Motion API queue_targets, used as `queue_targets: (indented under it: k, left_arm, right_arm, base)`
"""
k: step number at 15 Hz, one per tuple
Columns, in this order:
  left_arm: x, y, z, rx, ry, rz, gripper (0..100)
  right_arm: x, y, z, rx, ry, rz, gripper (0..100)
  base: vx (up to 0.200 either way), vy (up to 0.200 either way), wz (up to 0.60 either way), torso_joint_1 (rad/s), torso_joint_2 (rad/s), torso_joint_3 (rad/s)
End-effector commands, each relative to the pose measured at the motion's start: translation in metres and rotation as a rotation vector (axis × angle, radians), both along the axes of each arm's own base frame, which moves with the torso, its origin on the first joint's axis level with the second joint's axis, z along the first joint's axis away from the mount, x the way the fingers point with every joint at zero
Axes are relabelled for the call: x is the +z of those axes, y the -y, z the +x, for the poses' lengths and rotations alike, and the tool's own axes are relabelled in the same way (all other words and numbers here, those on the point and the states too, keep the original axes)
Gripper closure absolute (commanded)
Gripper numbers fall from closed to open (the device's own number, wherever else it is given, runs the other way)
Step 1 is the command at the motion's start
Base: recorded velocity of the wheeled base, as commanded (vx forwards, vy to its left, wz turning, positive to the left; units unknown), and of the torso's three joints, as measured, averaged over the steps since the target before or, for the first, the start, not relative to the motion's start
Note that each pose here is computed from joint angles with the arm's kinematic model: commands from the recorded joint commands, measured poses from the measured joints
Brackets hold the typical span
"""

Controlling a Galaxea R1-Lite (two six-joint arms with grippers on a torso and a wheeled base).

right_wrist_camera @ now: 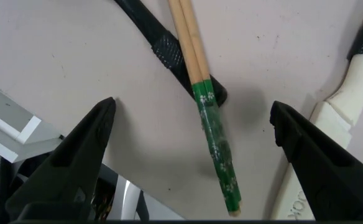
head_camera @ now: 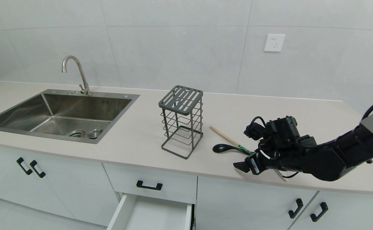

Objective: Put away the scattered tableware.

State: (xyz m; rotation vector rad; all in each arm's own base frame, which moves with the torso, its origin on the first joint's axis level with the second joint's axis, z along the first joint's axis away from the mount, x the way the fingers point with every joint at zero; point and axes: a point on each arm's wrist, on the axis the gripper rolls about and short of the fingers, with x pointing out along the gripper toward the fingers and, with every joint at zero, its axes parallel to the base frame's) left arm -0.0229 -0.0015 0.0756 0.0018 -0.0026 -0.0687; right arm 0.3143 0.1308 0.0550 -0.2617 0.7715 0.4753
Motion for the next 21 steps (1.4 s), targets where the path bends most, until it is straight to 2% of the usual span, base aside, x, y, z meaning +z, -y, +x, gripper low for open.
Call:
queue_targets:
  k: [1,10,11,16,21]
  left_arm:
    - [0.000,0.000,0.000,0.000,-0.001,0.000,0]
    - [0.000,0.000,0.000,0.000,-0.001,0.000,0]
    - [0.000,0.000,0.000,0.000,-0.001,0.000,0]
    - [0.000,0.000,0.000,0.000,-0.001,0.000,0]
    - [0.000,0.000,0.000,0.000,-0.001,0.000,0]
  right_arm:
    - [-0.007,0.001,0.002,-0.007,-0.017,-0.008,0]
    - [-0.017,-0.003,0.007,-0.003,-0.034,-0.015,0]
    - [-0.018,-0.003,0.007,-0.003,-0.036,-0.015,100]
    - [-0.023,0.009,0.011,-0.068,-0.044,-0.041,100]
    - [-0.020,0.011,0.010,-0.073,-0.040,-0.039,100]
  base:
    - [0.000,0.000,0.00,0.000,0.00,0.000]
    - [0.000,0.000,0.00,0.000,0.00,0.000]
    - [0.000,0.000,0.00,0.000,0.00,0.000]
    - [0.000,0.000,0.00,0.000,0.00,0.000]
    - [0.000,0.000,0.00,0.000,0.00,0.000]
